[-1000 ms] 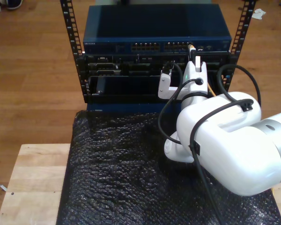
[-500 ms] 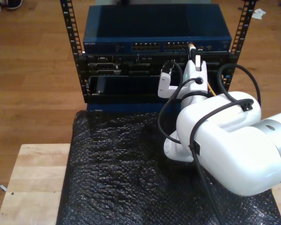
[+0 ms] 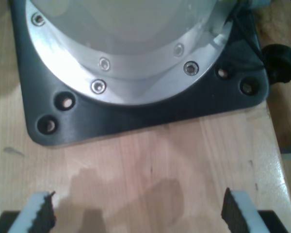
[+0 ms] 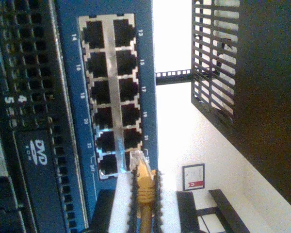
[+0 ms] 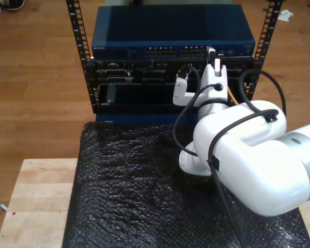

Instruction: Grab the cable and plug it in

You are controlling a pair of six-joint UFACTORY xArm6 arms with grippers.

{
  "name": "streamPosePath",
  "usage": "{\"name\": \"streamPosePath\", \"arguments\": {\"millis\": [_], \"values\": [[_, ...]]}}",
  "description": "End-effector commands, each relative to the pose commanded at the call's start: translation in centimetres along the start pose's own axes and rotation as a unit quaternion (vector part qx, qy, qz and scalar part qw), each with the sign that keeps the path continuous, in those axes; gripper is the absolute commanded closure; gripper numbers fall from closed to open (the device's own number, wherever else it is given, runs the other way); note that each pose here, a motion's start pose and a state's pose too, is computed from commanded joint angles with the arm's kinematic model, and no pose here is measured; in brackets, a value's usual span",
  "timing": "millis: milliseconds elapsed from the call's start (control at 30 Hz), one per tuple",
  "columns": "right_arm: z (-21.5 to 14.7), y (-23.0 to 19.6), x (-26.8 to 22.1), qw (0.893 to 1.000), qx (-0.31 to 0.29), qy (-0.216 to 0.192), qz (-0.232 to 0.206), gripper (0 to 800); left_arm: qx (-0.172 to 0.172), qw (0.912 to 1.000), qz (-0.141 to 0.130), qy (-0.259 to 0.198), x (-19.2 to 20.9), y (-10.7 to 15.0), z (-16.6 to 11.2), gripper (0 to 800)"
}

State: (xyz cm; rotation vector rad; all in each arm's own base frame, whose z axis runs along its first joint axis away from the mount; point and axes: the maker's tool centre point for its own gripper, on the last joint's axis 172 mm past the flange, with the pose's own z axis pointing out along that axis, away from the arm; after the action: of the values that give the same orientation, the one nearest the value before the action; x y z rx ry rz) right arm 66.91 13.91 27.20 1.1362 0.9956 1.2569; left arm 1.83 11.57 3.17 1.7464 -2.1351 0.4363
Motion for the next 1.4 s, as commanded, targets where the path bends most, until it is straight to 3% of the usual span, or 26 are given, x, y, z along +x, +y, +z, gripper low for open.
{"name": "streamPosePath", "arguments": {"millis": [1400], "values": [[0.52,-0.30,-0.22,1.000,-0.001,-0.002,0.000,800,0.000,1.0000,0.001,0.000,0.00,0.00,0.00,0]]}}
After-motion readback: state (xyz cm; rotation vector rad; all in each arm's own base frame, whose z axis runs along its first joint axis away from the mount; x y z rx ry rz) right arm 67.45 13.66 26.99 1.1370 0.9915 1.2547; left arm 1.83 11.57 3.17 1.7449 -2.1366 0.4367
